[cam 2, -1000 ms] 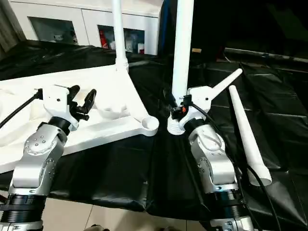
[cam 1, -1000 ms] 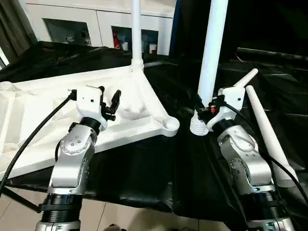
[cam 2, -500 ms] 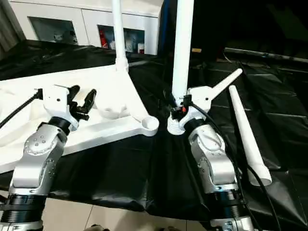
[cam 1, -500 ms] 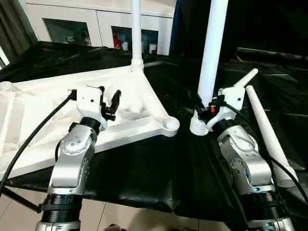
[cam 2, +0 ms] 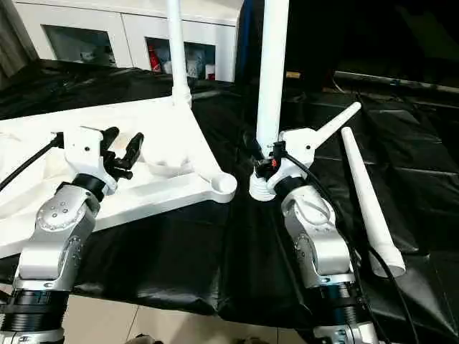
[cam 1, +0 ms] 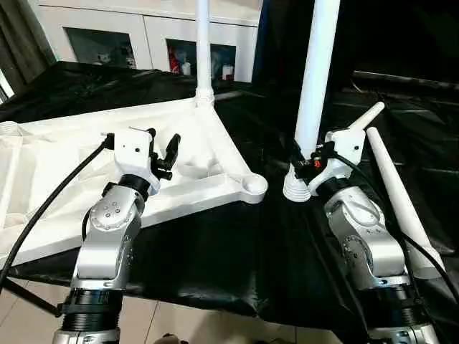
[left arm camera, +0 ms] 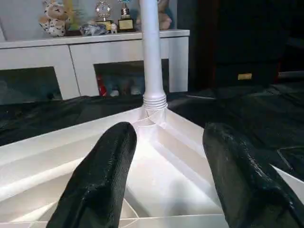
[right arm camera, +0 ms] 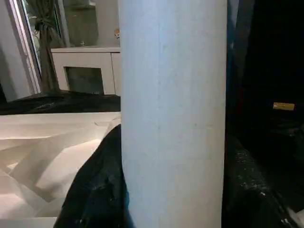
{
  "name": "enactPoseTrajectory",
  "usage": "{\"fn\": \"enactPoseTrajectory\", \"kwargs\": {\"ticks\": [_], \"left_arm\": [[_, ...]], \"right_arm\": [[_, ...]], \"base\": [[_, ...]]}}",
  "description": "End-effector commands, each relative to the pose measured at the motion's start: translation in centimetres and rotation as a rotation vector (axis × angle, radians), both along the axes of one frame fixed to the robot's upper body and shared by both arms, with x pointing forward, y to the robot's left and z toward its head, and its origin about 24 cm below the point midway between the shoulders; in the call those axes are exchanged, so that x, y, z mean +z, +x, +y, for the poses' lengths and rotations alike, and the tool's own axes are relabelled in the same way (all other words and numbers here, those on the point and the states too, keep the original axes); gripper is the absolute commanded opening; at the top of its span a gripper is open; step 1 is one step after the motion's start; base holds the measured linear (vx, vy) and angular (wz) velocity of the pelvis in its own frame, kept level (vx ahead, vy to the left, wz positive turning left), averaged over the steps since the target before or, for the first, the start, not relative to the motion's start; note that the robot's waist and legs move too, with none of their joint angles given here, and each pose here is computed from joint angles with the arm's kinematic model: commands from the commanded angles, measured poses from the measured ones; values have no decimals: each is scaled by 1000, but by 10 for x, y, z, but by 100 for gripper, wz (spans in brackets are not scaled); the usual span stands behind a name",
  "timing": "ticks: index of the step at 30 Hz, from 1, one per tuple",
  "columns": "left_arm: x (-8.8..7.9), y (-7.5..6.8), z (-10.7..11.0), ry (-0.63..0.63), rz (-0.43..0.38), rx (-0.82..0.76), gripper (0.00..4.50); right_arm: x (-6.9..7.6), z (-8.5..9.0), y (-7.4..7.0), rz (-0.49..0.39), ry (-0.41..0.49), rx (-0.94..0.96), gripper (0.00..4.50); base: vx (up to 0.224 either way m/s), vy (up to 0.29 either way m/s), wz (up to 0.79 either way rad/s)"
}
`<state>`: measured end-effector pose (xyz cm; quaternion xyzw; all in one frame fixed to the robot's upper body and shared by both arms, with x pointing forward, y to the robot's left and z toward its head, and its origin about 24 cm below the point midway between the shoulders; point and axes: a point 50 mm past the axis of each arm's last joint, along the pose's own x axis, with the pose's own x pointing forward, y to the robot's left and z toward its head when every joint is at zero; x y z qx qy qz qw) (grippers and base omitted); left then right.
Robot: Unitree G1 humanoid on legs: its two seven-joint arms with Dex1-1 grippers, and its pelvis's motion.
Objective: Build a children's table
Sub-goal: Pick table leg
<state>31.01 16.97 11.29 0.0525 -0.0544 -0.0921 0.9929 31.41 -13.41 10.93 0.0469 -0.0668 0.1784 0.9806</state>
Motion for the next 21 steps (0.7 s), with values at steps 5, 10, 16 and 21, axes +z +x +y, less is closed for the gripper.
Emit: {"fn": "enactPoseTrajectory", "kwargs": {"ticks": [5, 10, 16, 21], "left_arm": [[3, -1, -1, 2, -10, 1, 270], [3, -1, -1, 2, -10, 1, 270], [3, -1, -1, 2, -10, 1, 270], [3, -1, -1, 2, -10, 1, 270]], "right_arm": [[5, -1, 1, -18, -4, -1, 184], [5, -1, 1, -18, -4, -1, 184], [5, -1, 1, -18, -4, -1, 184], [5, -1, 1, -18, -4, -1, 184]], "base": [[0, 0, 0], [0, 0, 0], [0, 0, 0], [0, 0, 0]]}}
